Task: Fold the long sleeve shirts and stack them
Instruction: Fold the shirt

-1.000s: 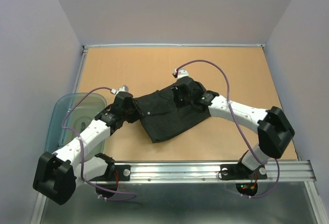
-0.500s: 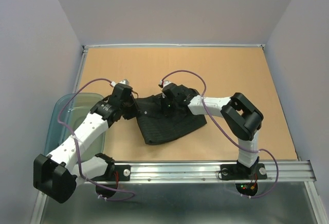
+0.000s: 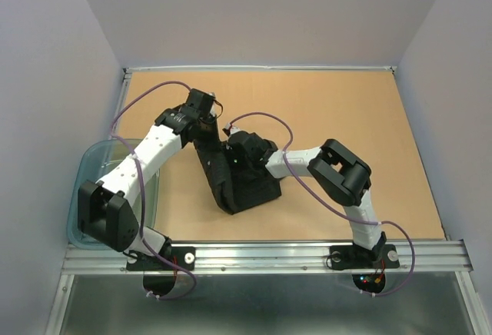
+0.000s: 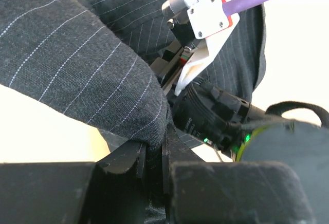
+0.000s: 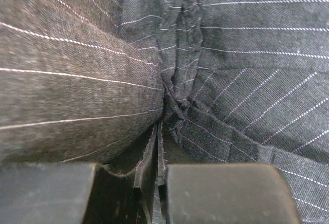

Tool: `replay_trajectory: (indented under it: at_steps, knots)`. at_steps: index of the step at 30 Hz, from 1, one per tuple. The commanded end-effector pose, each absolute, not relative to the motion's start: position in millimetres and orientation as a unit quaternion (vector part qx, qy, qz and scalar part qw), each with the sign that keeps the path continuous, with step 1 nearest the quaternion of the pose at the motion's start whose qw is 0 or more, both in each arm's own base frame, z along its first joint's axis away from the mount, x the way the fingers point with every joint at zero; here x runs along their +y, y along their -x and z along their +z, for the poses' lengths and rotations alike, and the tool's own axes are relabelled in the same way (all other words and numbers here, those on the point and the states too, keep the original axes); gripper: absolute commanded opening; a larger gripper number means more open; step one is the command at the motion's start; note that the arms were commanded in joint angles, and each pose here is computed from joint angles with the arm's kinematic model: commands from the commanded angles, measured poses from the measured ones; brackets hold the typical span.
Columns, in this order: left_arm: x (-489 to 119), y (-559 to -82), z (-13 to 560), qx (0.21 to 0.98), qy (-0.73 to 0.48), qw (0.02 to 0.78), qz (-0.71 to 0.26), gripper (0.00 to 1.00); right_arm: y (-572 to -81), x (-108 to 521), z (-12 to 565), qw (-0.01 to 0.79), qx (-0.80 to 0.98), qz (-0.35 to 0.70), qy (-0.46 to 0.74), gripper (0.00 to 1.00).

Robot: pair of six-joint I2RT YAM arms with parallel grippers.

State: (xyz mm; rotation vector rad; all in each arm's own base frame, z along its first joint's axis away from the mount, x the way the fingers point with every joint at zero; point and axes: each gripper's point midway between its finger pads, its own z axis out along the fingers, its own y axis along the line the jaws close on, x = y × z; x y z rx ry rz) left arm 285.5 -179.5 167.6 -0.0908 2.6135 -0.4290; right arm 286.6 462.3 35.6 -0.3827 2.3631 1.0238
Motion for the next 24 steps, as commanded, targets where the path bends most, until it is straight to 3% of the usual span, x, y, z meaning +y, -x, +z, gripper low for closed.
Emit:
replay_trajectory:
  at_steps: [1, 9, 16, 24]
  knots:
    - [-190.0, -292.1, 181.2, 0.955, -0.011, 0.246, -0.166, 0.00, -297.1, 480.5, 60.5, 0.294, 0.856, 0.411, 0.109, 0.11]
    - [-208.5, -286.9, 168.0, 0.958, -0.053, 0.223, -0.172, 0.00, -318.2, 401.4, 83.0, 0.357, 0.862, 0.354, 0.067, 0.42]
    - [-217.8, -298.1, 170.9, 0.960, -0.077, 0.221, -0.153, 0.00, -329.6, 334.1, 114.6, 0.376, 0.870, 0.315, 0.059, 0.43]
    - [-242.0, -301.2, 177.8, 0.959, -0.111, 0.218, -0.145, 0.00, -319.5, 265.9, 75.3, 0.329, 0.900, 0.287, -0.018, 0.41]
